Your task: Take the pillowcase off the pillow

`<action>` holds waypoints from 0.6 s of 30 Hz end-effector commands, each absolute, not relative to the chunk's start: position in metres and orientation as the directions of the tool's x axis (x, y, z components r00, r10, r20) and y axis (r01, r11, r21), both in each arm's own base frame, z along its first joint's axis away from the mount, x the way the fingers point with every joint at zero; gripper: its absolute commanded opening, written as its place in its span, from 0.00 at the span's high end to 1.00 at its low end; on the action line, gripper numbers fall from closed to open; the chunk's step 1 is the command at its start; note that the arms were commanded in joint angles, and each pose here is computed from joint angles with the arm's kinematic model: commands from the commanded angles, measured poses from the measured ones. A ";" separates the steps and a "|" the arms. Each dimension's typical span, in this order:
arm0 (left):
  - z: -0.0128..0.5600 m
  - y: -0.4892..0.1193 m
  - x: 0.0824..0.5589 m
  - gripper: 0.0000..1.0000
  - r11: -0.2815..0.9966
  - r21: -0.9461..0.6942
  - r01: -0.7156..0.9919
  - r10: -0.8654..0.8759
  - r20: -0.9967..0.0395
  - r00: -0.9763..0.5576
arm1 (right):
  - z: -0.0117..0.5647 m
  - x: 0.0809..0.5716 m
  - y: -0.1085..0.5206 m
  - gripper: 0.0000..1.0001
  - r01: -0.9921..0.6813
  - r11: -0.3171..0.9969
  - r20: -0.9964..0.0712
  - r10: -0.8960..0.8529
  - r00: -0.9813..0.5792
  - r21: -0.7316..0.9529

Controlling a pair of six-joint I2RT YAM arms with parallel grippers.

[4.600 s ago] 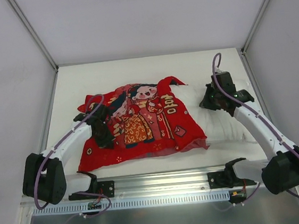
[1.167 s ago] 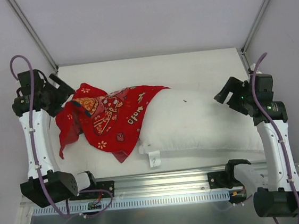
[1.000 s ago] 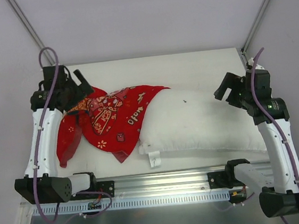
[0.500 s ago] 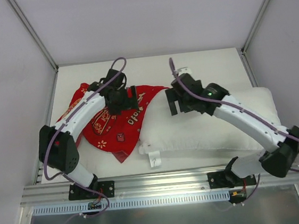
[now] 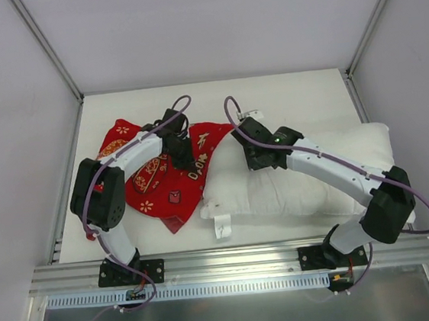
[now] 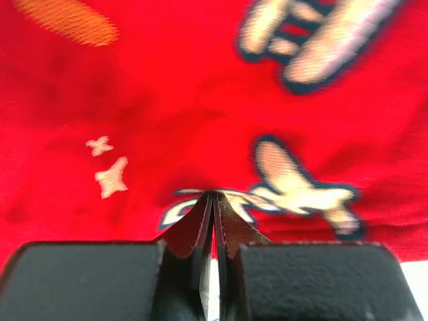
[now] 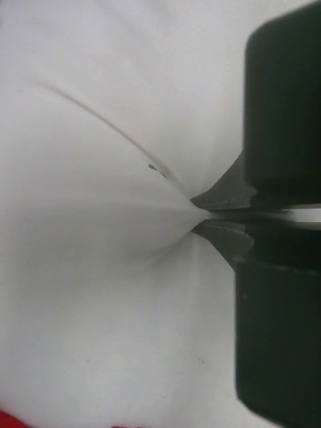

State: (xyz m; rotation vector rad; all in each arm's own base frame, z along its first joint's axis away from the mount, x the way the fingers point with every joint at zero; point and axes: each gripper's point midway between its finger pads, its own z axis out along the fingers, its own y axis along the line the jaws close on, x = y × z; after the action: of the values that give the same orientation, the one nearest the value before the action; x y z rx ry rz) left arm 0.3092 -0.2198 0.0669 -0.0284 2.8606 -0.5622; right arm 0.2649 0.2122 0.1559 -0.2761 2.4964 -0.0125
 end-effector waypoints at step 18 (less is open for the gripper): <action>0.205 -0.123 0.385 0.95 0.835 -0.547 -0.049 -0.353 -0.465 -0.812 | 0.227 0.251 0.103 0.99 0.048 0.999 -0.734 0.050 -0.677 0.024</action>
State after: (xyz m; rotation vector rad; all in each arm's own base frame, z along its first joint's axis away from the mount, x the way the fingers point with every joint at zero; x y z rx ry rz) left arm 0.4023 -0.0810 0.1980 -0.5036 2.3922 -0.5906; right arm 0.2444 0.1027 0.2167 0.0501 2.3576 -0.0049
